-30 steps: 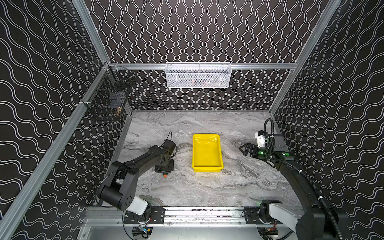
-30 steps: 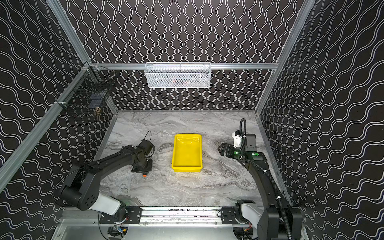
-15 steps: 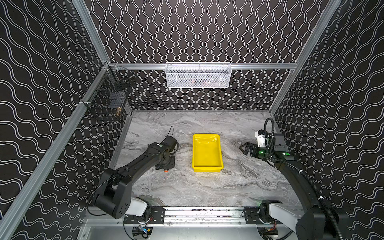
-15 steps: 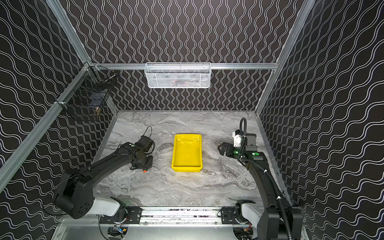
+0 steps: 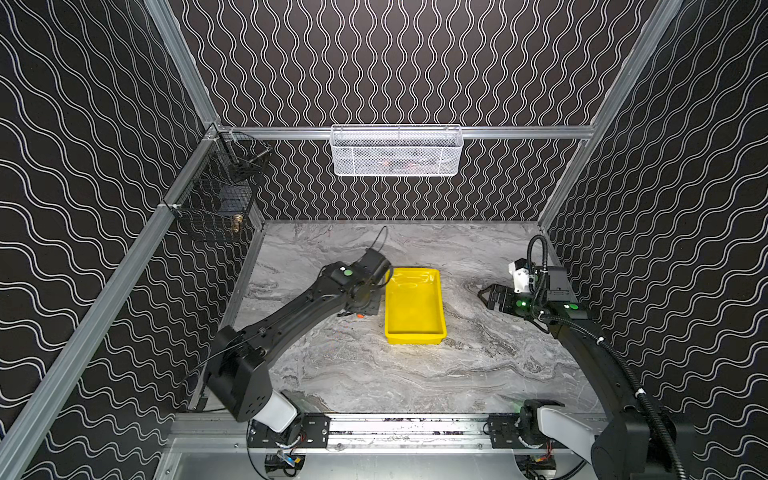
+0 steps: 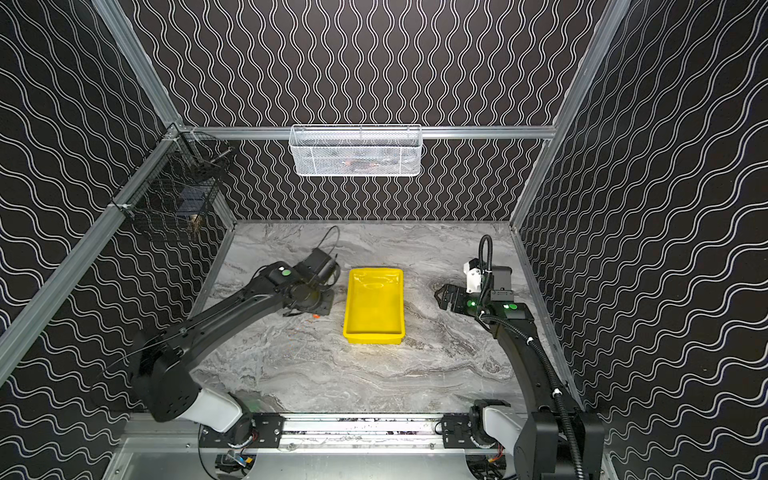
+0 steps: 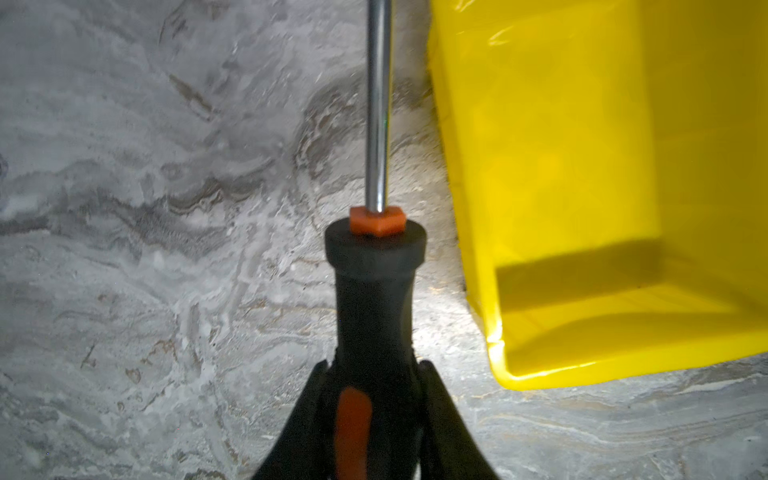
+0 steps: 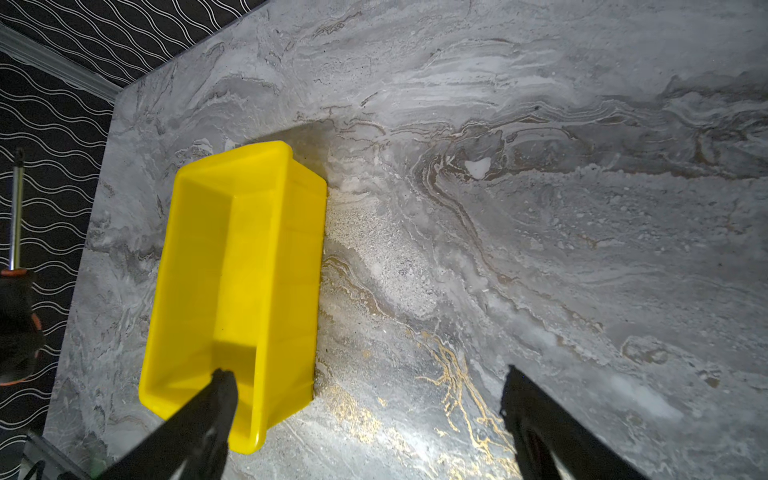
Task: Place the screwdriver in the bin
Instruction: 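Lift the screwdriver with the left gripper and carry it over the yellow bin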
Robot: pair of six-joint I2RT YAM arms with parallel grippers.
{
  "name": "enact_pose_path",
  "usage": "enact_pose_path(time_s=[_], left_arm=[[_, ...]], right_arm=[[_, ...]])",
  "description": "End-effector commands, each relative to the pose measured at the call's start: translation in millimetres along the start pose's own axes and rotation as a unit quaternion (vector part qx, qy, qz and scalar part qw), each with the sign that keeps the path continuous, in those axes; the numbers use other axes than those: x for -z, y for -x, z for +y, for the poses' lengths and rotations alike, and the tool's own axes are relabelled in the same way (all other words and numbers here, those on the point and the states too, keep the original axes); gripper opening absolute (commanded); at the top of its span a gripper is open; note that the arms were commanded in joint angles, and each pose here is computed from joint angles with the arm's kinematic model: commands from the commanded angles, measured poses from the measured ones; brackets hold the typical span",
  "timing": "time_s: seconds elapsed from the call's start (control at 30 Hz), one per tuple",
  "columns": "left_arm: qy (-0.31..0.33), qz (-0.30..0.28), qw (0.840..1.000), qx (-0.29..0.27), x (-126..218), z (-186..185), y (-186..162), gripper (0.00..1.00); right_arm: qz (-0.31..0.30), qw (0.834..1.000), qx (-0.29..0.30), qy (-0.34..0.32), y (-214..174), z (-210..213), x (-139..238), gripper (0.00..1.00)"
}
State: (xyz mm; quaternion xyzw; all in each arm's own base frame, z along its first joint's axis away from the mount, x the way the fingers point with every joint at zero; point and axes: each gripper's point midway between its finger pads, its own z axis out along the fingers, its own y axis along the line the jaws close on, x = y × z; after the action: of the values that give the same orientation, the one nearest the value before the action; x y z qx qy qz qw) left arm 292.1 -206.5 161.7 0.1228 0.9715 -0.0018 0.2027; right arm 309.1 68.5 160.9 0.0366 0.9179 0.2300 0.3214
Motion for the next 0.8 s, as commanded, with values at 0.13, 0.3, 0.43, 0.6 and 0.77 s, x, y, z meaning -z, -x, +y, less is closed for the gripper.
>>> enact_pose_path(time_s=[0.13,0.3,0.43,0.6,0.77], left_arm=[[-0.026,-0.001,0.996,-0.085,-14,-75,13,0.02],[-0.042,0.020,0.993,-0.105,-38,-102,8,0.02],[-0.060,0.041,0.990,-0.119,-57,-115,-4,0.04],[-0.058,0.069,0.987,-0.136,-80,-120,-19,0.04],[-0.051,0.087,0.985,-0.139,-101,-122,-29,0.06]], right_arm=[[-0.008,1.000,0.009,0.002,4,2,3,0.99],[-0.013,1.000,0.010,-0.002,4,1,4,0.99],[-0.010,1.000,0.010,-0.002,3,1,4,0.99],[-0.006,1.000,0.008,-0.002,3,0,1,0.99],[-0.007,1.000,0.008,-0.001,3,0,-1,0.99]])
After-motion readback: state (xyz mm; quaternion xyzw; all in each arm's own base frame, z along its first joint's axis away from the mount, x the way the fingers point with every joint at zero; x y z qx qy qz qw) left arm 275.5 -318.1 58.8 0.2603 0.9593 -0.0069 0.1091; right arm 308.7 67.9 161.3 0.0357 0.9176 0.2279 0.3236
